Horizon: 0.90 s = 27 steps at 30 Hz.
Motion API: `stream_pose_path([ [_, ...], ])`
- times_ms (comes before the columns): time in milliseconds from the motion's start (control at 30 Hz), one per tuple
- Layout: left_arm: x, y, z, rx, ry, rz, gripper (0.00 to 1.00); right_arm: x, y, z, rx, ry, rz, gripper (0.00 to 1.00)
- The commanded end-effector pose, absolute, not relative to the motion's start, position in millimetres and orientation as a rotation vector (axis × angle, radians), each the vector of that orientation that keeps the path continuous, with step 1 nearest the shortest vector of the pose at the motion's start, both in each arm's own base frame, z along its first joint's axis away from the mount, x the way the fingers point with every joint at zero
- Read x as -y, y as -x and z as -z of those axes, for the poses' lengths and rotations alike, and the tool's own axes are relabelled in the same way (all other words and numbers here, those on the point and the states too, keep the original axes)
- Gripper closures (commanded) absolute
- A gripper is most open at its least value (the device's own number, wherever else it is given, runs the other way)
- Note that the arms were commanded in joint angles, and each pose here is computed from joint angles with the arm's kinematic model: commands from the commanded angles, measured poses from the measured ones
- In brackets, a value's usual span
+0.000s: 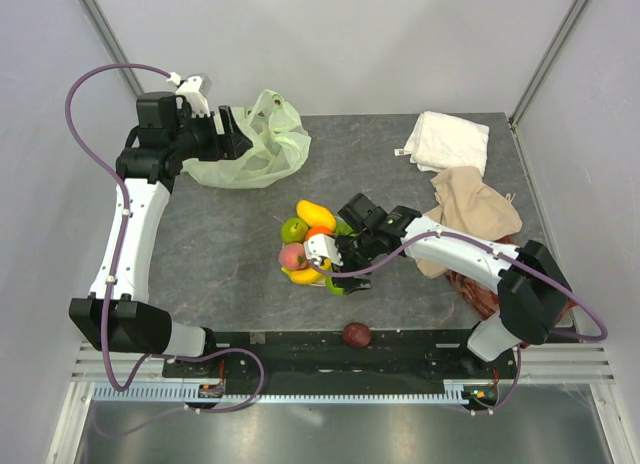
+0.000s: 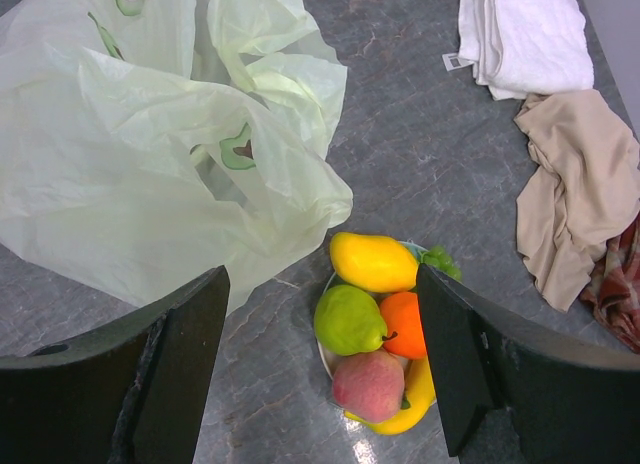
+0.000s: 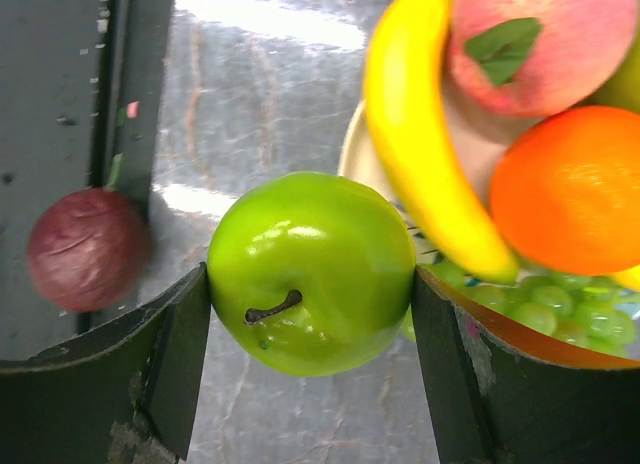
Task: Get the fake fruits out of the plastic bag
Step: Pick up the fake fruit from the center of the board, then place the fake fruit on the plate.
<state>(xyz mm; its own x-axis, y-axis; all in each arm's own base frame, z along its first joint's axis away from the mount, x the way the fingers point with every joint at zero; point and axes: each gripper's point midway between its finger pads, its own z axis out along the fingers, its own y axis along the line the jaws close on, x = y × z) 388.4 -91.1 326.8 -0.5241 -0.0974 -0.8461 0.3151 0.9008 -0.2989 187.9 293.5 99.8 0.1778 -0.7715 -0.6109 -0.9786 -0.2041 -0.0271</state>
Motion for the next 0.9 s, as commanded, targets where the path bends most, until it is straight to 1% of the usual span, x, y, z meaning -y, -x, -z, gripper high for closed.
stream_pose_path([
  [0,91,-389,-338,-2.019,-0.188,0.517,0.17,-310,-213,-101,-1.625,1.998,-0.597,0.32],
  [200,88,-390,-336,-2.023,-0.181,0.514,0.17,-316,-230,-97,-1.6,1.976,-0.524,0.31],
  [400,88,-388,-334,-2.025,-0.18,0.517,0.17,-316,-231,-91,-1.608,1.984,-0.518,0.27],
  [500,87,-387,-333,-2.028,-0.18,0.519,0.17,-313,-230,-87,-1.621,1.989,-0.514,0.22],
  [600,87,-386,-333,-2.028,-0.18,0.521,0.17,-311,-229,-84,-1.632,1.991,-0.511,0.15],
  [633,88,-386,-333,-2.027,-0.182,0.525,0.17,-311,-229,-85,-1.63,1.989,-0.51,0.02],
  [867,89,-387,-334,-2.026,-0.187,0.537,0.18,-311,-228,-98,-1.619,1.957,-0.51,0.02],
])
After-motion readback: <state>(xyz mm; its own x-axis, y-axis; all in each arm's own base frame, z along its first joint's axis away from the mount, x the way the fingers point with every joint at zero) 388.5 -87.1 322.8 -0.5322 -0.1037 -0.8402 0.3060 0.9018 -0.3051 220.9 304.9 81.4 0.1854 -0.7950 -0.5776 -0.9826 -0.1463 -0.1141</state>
